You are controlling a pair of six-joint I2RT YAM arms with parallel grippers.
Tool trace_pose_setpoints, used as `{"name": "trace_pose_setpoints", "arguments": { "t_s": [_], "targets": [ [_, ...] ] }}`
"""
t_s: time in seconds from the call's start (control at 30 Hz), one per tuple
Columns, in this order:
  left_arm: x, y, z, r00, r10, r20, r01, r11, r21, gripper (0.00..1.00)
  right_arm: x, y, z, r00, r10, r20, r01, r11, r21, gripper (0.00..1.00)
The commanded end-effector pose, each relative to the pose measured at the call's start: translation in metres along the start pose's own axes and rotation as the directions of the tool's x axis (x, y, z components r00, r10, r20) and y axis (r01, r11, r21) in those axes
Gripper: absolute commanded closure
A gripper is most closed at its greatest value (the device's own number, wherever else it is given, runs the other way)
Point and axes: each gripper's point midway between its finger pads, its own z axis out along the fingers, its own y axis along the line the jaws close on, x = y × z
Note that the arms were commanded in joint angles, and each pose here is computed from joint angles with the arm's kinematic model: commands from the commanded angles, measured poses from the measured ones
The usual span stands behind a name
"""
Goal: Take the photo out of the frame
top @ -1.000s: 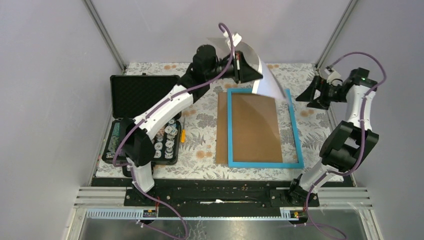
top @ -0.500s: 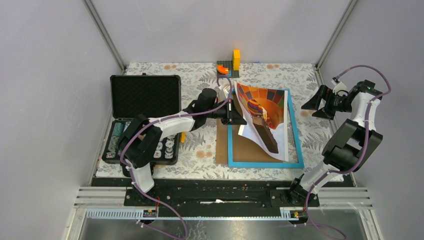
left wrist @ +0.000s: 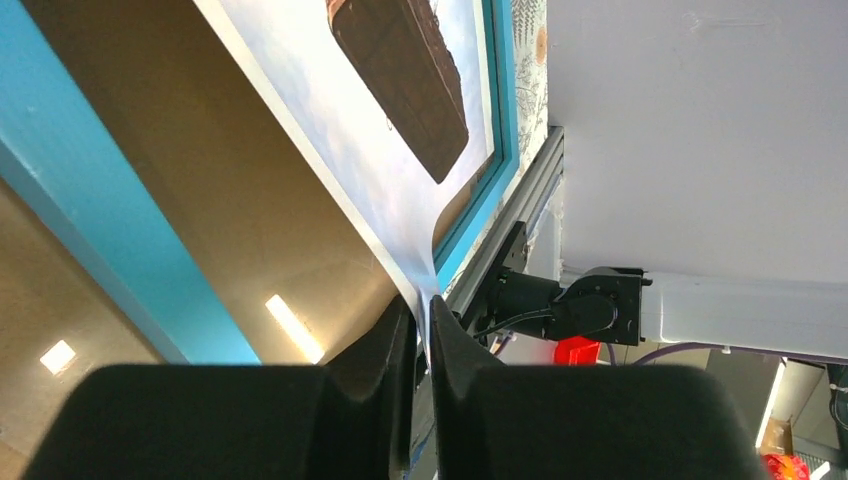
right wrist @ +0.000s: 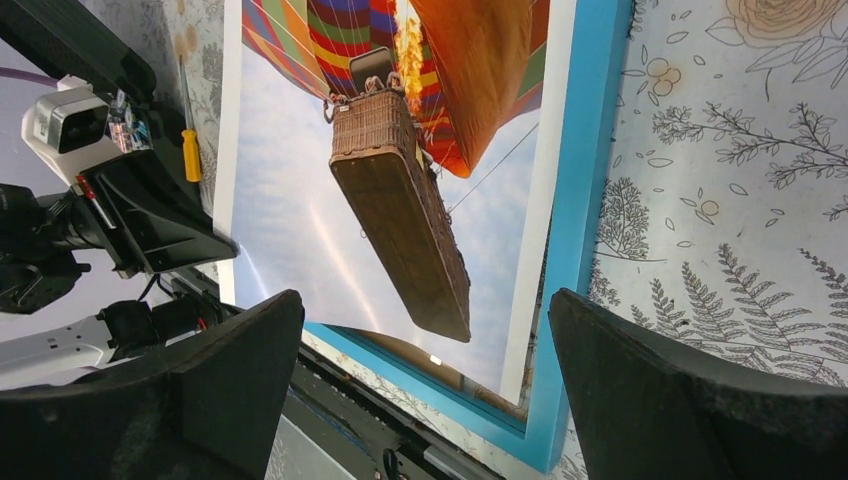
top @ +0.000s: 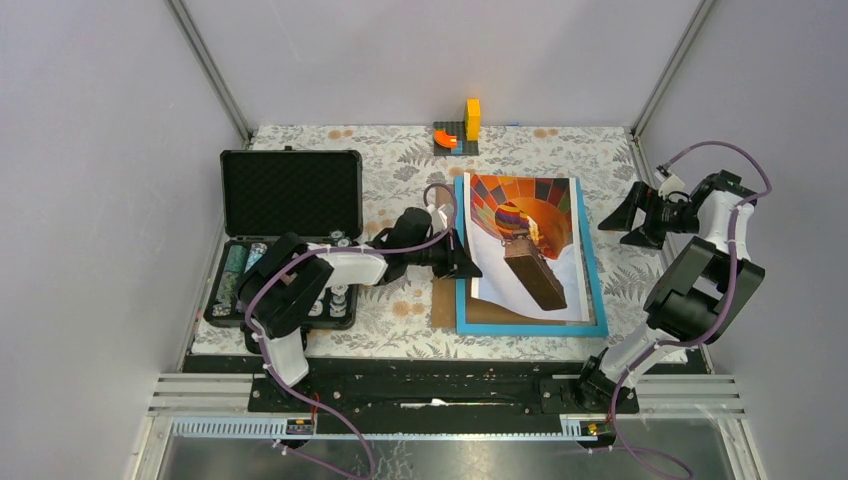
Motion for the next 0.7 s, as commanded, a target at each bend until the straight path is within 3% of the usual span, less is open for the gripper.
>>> {"name": "trace_pose_setpoints", "arguments": {
  "t_s": [0.0,0.07,0.13,0.23,0.27,0.37,0.4,0.5,0.67],
  "targets": [
    [-0.012,-0.028,-0.001,0.996,0.062,0.067,-0.066,0.996,0.066,0.82,0.003,0.001,-0.003,0.999,-0.039,0.006,0.039,0.999,0.031,0.0],
    [-0.009,-0.029,-0.002,0.995,0.08,0.053,-0.083,0.995,0.058,0.69,0.006,-0.003,-0.002,0.999,-0.032,0.0,0.032,0.999,0.044,0.0],
    [-0.009,-0.031,-0.005,0.993,0.115,0.035,-0.116,0.992,0.046,0.65,0.009,-0.007,0.001,1.0,-0.029,-0.011,0.029,0.998,0.057,0.0],
    [-0.01,-0.032,-0.01,0.977,0.21,-0.023,-0.211,0.977,-0.015,0.51,0.015,-0.015,0.005,0.999,-0.025,-0.036,0.028,0.997,0.078,0.0],
    [-0.011,-0.033,-0.013,0.969,0.244,-0.048,-0.245,0.969,-0.027,0.44,0.017,-0.017,0.007,0.999,-0.023,-0.045,0.027,0.996,0.084,0.0],
    [-0.015,-0.031,-0.03,0.938,0.327,-0.116,-0.339,0.935,-0.108,0.11,0.023,-0.023,0.014,0.997,-0.024,-0.076,0.032,0.994,0.104,0.0],
    [-0.019,-0.03,-0.037,0.93,0.346,-0.127,-0.362,0.922,-0.135,0.05,0.025,-0.025,0.016,0.996,-0.027,-0.088,0.037,0.993,0.113,0.0],
    [-0.034,-0.019,-0.064,0.92,0.376,-0.108,-0.391,0.894,-0.218,0.01,0.03,-0.032,0.025,0.992,-0.038,-0.123,0.057,0.987,0.153,0.0],
    [-0.054,0.025,-0.094,0.942,0.335,-0.032,-0.327,0.888,-0.324,0.01,0.04,-0.041,0.043,0.984,-0.05,-0.173,0.084,0.977,0.194,0.0]
  ]
}}
